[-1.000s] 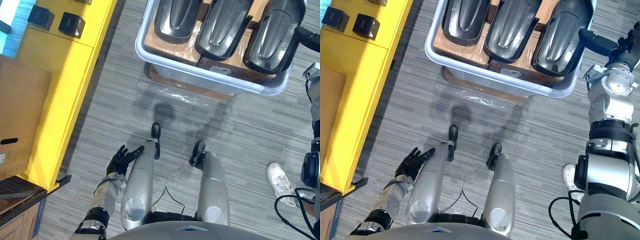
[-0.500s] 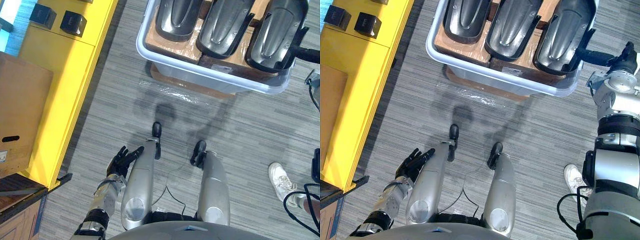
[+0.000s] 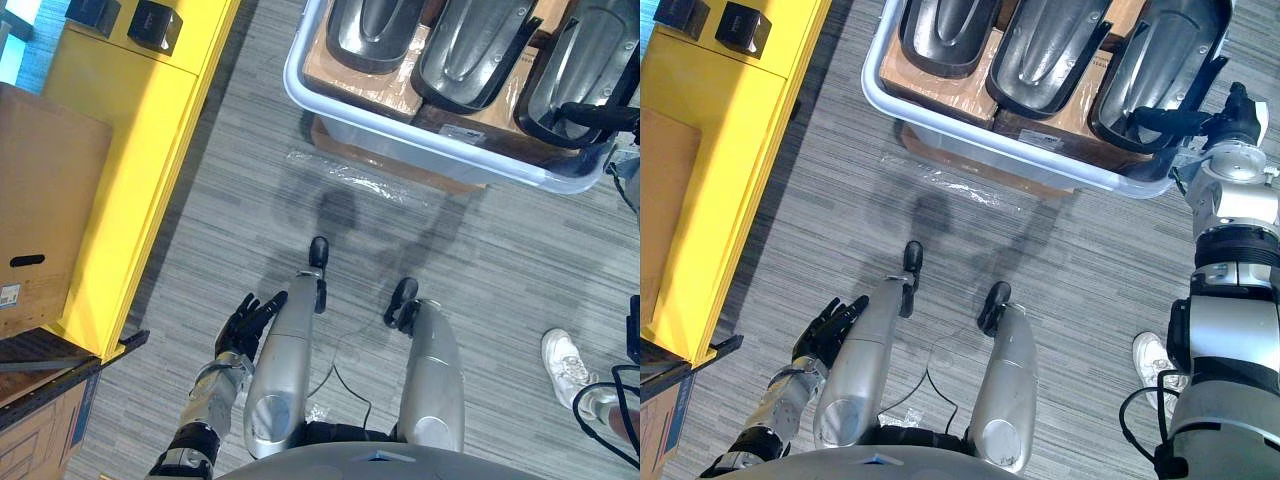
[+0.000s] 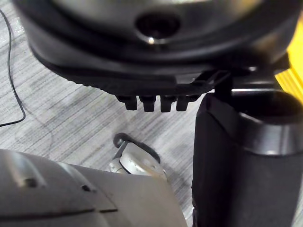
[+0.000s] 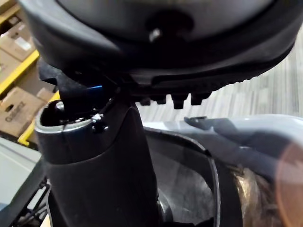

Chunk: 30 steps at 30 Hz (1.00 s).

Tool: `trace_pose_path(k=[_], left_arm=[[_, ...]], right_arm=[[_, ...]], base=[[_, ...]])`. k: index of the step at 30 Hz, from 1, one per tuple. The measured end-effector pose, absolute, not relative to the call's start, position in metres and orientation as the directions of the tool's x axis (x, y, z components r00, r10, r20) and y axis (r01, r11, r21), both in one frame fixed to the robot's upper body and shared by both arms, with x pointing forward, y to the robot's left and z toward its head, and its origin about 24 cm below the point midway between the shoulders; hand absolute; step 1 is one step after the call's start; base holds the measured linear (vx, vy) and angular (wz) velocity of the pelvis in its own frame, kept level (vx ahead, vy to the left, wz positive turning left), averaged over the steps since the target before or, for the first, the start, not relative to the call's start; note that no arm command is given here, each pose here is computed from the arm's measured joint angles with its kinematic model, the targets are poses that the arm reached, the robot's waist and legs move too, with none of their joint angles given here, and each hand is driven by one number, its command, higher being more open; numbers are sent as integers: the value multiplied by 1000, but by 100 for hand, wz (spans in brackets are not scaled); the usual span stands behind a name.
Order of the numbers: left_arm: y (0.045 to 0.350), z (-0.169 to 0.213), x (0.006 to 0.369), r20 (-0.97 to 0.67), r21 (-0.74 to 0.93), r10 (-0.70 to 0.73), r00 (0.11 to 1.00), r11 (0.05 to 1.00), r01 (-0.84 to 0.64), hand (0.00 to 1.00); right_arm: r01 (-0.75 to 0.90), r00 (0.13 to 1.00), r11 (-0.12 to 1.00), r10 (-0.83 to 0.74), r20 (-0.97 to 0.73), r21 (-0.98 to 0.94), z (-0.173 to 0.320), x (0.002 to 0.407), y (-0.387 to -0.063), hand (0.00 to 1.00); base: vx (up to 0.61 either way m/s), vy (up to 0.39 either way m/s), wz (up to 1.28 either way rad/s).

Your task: Walk over and take three plastic housings, then place them on the shelf

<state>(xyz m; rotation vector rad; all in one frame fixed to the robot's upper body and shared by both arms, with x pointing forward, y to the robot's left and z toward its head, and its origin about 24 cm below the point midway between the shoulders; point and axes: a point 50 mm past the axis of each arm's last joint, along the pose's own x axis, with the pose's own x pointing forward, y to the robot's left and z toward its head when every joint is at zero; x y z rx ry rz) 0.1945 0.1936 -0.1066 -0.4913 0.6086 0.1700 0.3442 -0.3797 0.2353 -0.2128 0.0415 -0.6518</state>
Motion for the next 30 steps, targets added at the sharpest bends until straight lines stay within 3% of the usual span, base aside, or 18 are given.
trace_pose_path(k=[1,17,22,30], left_arm=[[193,-107,195,-585,-392,10,811,872,-294,100],[194,-110,190,-605,-376,17,796,876,-304,100],[195,-112,188,-612,-373,18,790,875,-309,100],[195,-112,186,-619,-356,7,785,888,-289,100]], right_arm=[[598,795,774,-606,28,-210,235,344,-380,0],[656,682,692,-714,-157,-301,195,328,-401,0],[682,658,663,-740,-136,-310,194,330,-398,0],[812,517,516,-853,-75,-275,194,323,-403,0]], base=[[-11,-26,6],[-3,-29,3],[9,-8,0],[23,-9,-3]])
